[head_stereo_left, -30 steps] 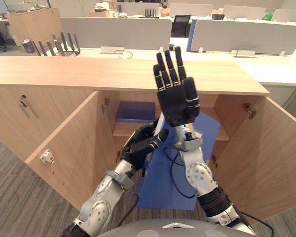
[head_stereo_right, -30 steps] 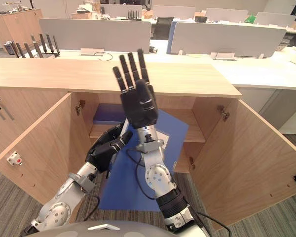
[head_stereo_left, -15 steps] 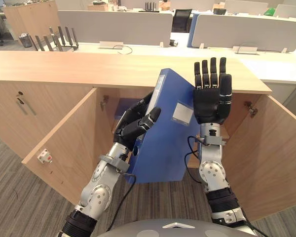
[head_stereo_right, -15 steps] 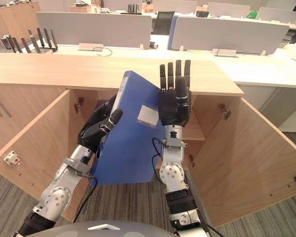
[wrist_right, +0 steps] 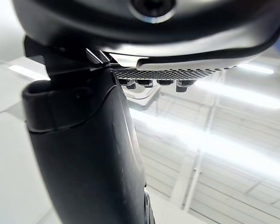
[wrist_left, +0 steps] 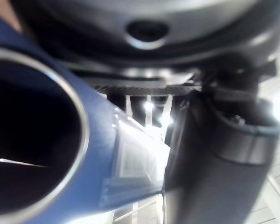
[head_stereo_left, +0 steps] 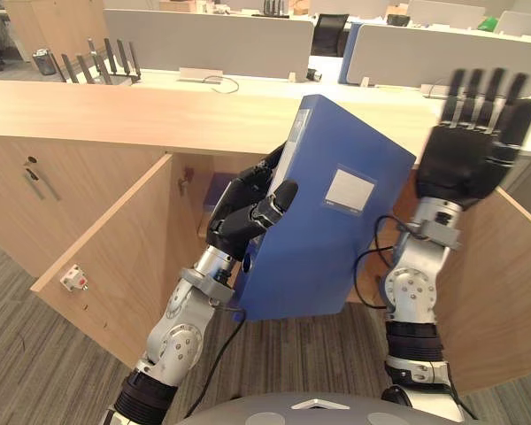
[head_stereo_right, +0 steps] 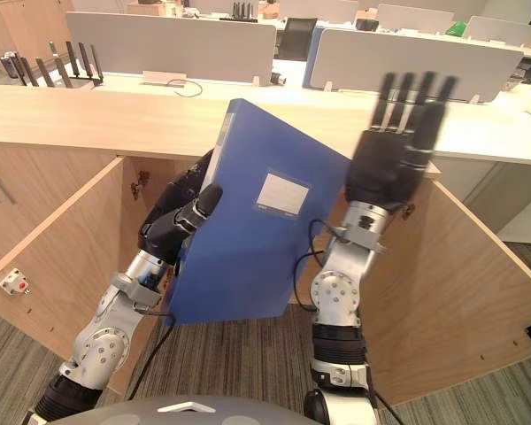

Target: Walk over to the cabinet, pick up the folder, carry it to the office cabinet, place the folder inside the office cabinet, then close the office cabinet door

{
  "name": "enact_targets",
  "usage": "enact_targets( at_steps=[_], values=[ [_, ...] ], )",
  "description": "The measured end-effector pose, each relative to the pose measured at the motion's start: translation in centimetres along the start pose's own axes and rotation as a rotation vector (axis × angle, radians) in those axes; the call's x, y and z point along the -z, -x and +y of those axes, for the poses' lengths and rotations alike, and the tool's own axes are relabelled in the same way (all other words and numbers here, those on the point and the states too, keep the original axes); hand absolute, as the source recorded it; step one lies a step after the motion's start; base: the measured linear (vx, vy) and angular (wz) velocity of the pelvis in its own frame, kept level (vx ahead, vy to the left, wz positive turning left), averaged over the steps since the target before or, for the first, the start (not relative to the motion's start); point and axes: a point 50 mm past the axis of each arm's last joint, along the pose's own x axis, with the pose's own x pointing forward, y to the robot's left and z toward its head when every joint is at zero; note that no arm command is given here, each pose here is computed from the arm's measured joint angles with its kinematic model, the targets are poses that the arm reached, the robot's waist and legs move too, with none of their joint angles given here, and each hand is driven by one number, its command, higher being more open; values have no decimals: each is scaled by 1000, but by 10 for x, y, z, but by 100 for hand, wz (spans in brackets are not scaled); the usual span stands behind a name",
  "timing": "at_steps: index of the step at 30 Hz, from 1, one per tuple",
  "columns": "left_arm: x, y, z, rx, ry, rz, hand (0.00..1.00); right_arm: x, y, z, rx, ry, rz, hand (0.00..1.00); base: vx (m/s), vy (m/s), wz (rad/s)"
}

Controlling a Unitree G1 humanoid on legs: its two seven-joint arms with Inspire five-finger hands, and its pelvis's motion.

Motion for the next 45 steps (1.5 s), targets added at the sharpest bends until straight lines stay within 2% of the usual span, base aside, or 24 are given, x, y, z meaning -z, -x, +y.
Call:
enact_targets(
  at_steps=[4, 9, 16, 22, 27, 32, 36, 39, 45],
  values=[
    [-1, 0, 0, -1, -1, -3, 0, -23, -6, 3, -7, 47, -123, 100, 0, 0, 0],
    [-10, 0, 4, -16, -20, -41, 0, -37, -6, -1, 40, 119, -175, 100, 2, 1, -1],
    [-39, 2, 9, -49, -72, -193, 0, -52, 0, -8, 89, 266, -166, 100, 34, -17, -4],
    [-53, 7, 16, -87, -112, -261, 0, -62, 9, -26, 170, 414, -80, 100, -5, -2, -6],
    [-63, 14, 22, -121, -142, -306, 0, -68, 24, -40, 229, 532, 31, 100, -12, 2, -3],
    [-72, 18, 26, -144, -166, -339, 0, -63, 38, -57, 293, 565, 157, 100, 14, 1, -4],
    [-75, 19, 27, -148, -178, -355, 0, -41, 46, -66, 266, 582, 365, 100, 35, -10, -8],
    [-75, 19, 26, -135, -185, -357, 0, -16, 53, -64, 168, 573, 549, 100, 44, -22, -5],
    [-63, 8, 17, -73, -148, -322, 0, 34, 73, -65, 79, 463, 829, 100, 16, -27, 1]
  ],
)
